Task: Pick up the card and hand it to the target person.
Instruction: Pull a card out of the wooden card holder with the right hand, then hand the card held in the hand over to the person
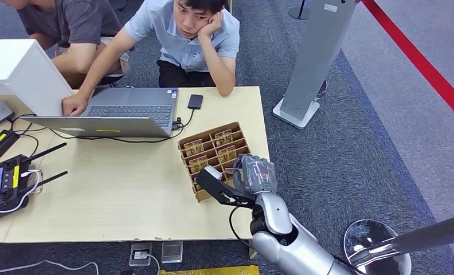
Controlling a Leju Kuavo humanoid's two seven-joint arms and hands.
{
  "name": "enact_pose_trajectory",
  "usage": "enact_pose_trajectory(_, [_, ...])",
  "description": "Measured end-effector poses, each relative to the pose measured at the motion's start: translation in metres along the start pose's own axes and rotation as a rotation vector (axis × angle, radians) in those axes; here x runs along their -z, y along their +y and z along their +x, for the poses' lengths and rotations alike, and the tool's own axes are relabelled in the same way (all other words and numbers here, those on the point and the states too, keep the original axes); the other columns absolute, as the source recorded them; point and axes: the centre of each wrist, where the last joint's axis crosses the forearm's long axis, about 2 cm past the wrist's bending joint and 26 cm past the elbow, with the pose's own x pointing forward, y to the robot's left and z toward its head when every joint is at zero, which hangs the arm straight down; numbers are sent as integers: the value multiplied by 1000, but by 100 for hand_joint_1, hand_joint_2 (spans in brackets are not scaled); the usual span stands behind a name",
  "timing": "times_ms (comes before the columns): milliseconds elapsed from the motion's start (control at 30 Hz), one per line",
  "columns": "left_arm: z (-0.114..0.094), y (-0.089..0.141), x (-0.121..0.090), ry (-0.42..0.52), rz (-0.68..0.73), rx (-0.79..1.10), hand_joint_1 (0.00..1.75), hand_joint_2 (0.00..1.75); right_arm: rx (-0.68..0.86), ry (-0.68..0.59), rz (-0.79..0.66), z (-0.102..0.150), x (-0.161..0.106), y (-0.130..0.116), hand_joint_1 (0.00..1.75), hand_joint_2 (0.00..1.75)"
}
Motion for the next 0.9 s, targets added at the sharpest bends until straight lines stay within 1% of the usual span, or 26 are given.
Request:
enact_pose_trajectory(333, [-1,1,0,10,9,-18,0,175,138,-100,-132,3,-29,-50,175,175])
enact_pose_trajectory(433, [-1,1,0,10,10,-18,0,175,181,-129,-139,3,-37,-59,175,175])
enact_pose_trajectory(533, [-1,1,0,8,8,-13,0,175,213,-160,-126,3,-38,-63,175,175])
enact_pose_trajectory(633, [0,1,0,2,0,3,0,175,214,-200,-108,5,-29,-62,175,175])
enact_pose_trajectory(767, [3,1,0,-9,-7,23,0,175,201,-257,-107,13,-1,-55,175,175])
enact_pose_trajectory(900, [4,0,0,-21,-15,43,0,175,186,-277,-116,22,28,-49,175,175])
